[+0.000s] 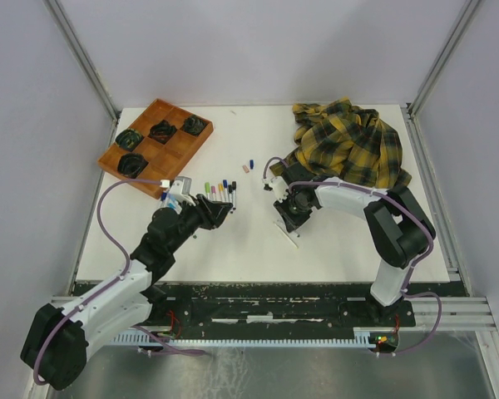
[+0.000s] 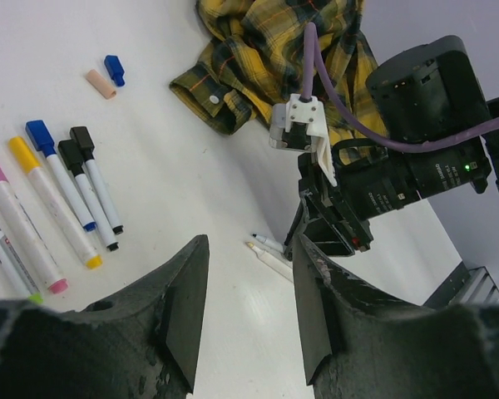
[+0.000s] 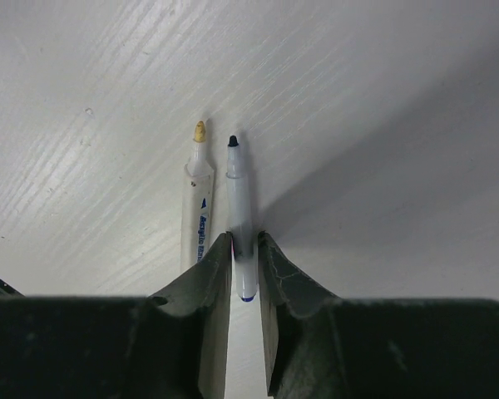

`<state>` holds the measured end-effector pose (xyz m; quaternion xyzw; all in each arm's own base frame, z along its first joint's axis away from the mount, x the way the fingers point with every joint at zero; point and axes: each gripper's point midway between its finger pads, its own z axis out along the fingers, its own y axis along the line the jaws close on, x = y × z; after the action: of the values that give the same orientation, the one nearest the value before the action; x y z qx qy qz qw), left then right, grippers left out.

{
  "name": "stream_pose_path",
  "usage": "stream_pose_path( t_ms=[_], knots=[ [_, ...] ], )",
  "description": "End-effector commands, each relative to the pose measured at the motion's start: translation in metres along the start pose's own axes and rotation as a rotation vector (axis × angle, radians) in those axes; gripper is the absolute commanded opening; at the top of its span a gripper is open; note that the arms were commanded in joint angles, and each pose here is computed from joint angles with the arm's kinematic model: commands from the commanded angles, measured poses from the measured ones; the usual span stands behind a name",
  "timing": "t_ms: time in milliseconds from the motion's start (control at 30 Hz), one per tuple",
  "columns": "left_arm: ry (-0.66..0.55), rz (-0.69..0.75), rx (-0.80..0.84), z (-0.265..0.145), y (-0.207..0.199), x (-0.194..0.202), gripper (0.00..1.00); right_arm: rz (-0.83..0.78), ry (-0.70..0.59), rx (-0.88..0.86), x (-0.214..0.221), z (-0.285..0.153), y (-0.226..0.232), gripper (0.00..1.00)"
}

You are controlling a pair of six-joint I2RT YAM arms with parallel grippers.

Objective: Open the pen caps
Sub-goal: Place the pen at the center of the board, then pick up the pen from the center of the board.

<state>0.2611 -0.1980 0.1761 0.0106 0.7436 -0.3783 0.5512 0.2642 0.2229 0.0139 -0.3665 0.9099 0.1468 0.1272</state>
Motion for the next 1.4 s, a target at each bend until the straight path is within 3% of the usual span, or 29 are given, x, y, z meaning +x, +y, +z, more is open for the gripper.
stream_pose_path(
  t_ms=[0,333,567,800,1033,1167,1367],
  knots=[
    [-0.055,-0.026,0.055,-0.001,-0.012,-0.013,0.52,0.01,-0.001,0.025,-0.007,0.001,-0.004,0.26],
    [-0.034,-0.05,0.048,0.0,-0.008,-0.004,0.52,0.017,-0.007,0.011,-0.01,-0.003,0.0,0.28],
    [0.011,-0.074,0.024,0.013,0.0,0.009,0.52,0.005,-0.081,0.026,-0.026,-0.025,0.0,0.32],
    [0.162,-0.062,-0.151,0.037,0.029,0.03,0.51,-0.029,-0.181,0.022,-0.042,-0.058,-0.001,0.34],
    [0.32,-0.019,-0.297,0.06,0.048,0.045,0.5,-0.138,-0.29,-0.087,-0.051,-0.106,0.016,0.34],
    [0.382,0.067,-0.422,0.069,0.061,0.051,0.49,-0.172,-0.354,-0.126,-0.053,-0.13,0.021,0.34],
    [0.47,0.234,-0.607,0.084,0.075,0.053,0.38,-0.175,-0.414,-0.12,-0.055,-0.149,0.019,0.35]
  ],
)
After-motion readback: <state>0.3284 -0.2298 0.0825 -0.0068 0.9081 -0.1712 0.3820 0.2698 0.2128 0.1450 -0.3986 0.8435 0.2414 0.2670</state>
